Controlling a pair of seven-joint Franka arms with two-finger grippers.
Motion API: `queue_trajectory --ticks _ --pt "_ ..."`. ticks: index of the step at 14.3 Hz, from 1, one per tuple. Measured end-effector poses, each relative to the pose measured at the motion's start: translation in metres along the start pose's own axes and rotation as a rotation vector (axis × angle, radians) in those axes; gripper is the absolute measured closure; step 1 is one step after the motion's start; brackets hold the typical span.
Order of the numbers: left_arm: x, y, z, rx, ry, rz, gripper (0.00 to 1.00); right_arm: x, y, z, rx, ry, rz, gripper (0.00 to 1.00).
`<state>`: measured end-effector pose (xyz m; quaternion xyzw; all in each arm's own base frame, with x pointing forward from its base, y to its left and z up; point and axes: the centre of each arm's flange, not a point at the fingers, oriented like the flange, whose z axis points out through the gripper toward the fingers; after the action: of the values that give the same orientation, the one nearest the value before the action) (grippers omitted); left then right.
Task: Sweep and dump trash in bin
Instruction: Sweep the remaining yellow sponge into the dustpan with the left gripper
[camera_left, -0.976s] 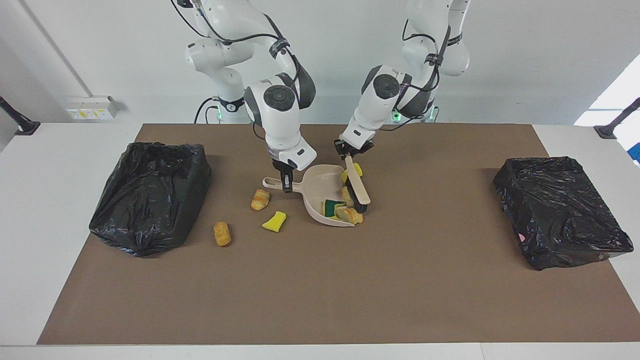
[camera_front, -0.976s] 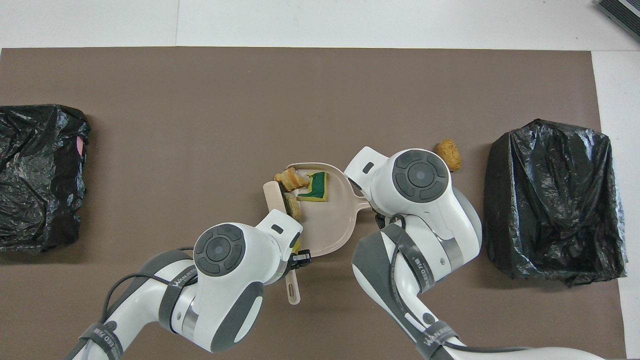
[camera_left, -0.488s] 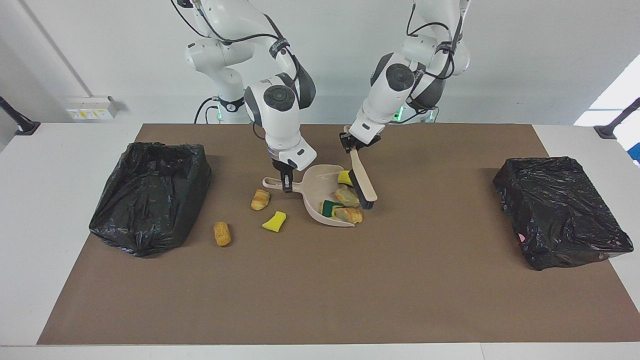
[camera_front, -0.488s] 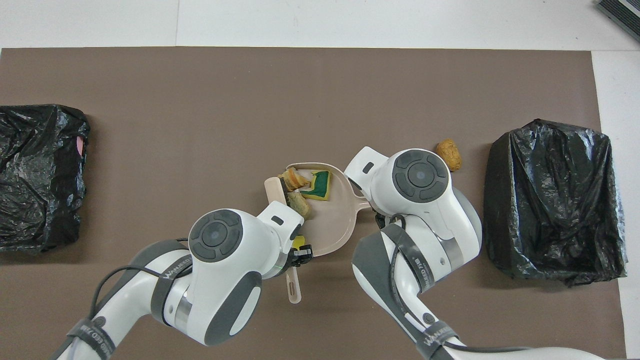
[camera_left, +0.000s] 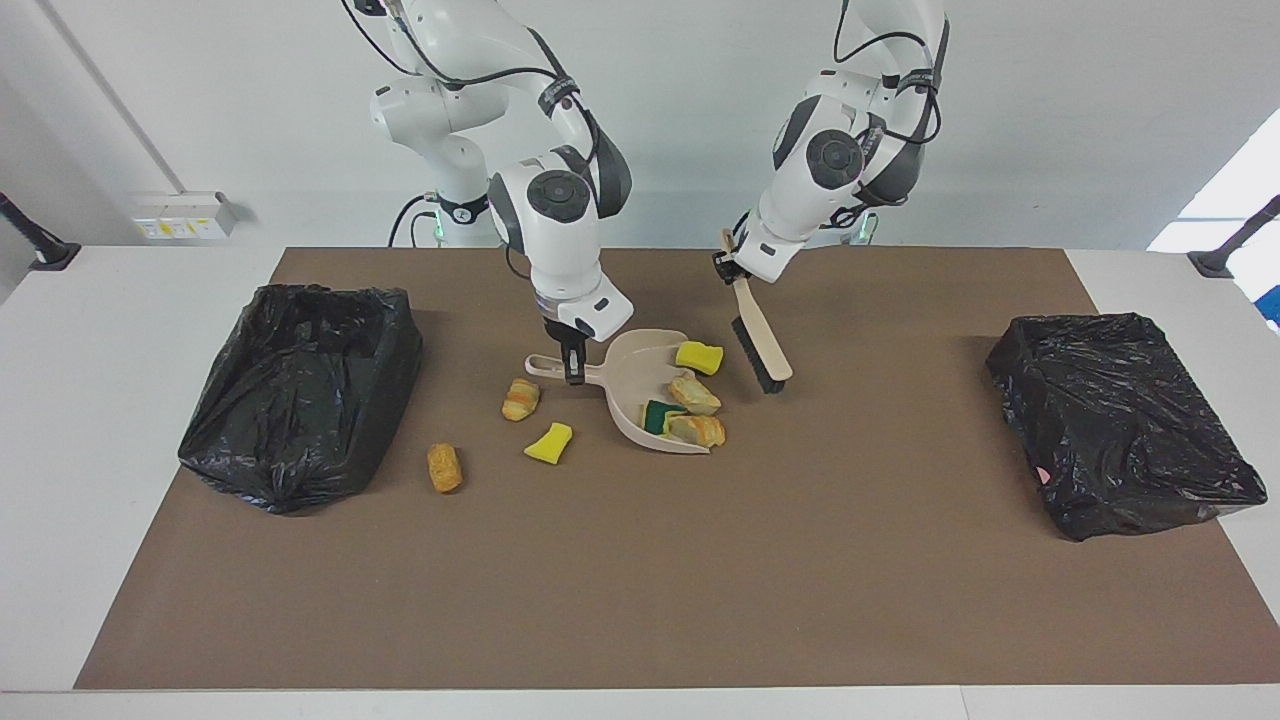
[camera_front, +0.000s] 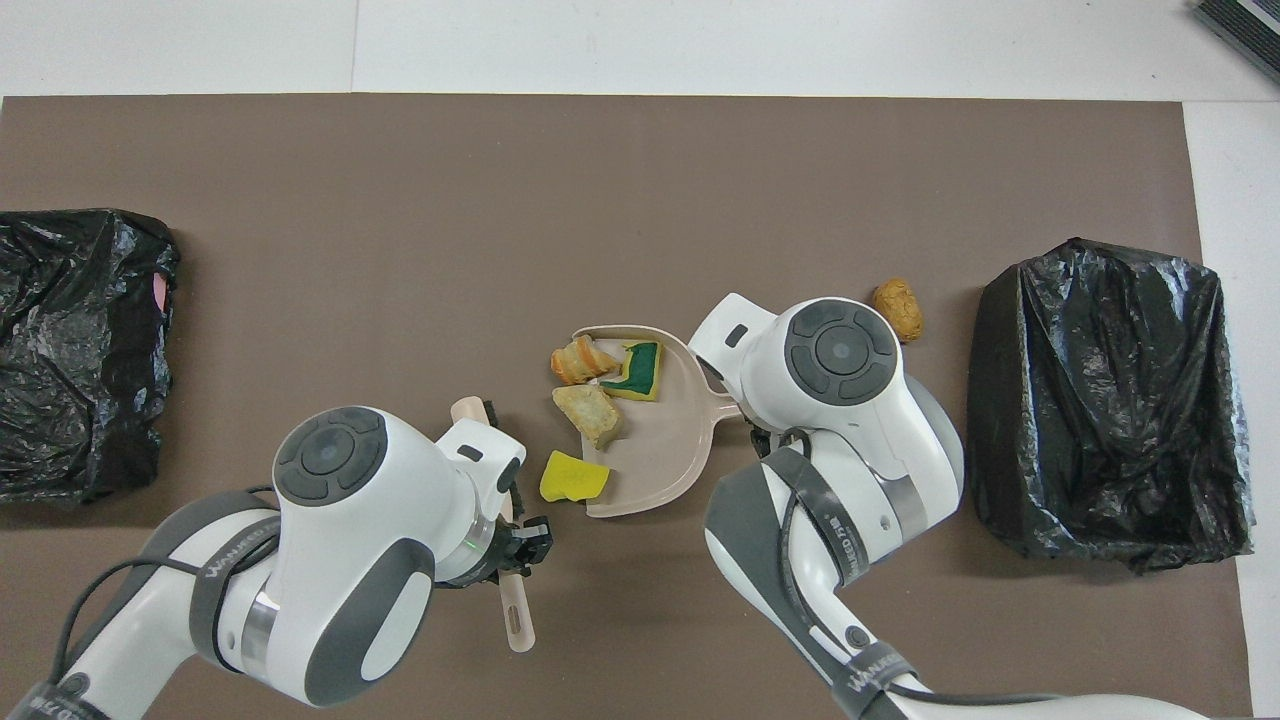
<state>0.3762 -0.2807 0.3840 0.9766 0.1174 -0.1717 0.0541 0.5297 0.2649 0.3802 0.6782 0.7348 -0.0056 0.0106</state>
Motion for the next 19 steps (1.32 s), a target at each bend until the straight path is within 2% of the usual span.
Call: queue_trajectory --ticks 4,9,12,15,17,19 --pt "-0.013 0.022 0.046 -0.003 0.058 0.004 0.74 0.0 0.0 0.0 -0.002 0.001 0.0 0.69" --pt "-0.037 0.058 0.054 -0.113 0.097 0.033 0.74 -0.004 -0.005 0.009 -0.032 0.014 0.002 0.69" --pt "-0.043 0.069 0.053 -0.13 0.101 0.048 0.74 -0.004 -0.007 0.01 -0.036 0.041 0.019 0.69" --pt "-0.045 0.067 0.046 -0.074 0.035 0.054 0.74 -0.004 -0.008 0.013 -0.036 0.051 0.026 0.69" --pt "-0.043 0.064 0.022 0.013 -0.014 0.079 0.74 -0.004 -0.008 0.013 -0.036 0.052 0.027 0.69" --pt "-0.039 0.06 -0.008 0.081 -0.023 0.095 0.74 -0.003 -0.008 0.013 -0.035 0.054 0.028 0.69"
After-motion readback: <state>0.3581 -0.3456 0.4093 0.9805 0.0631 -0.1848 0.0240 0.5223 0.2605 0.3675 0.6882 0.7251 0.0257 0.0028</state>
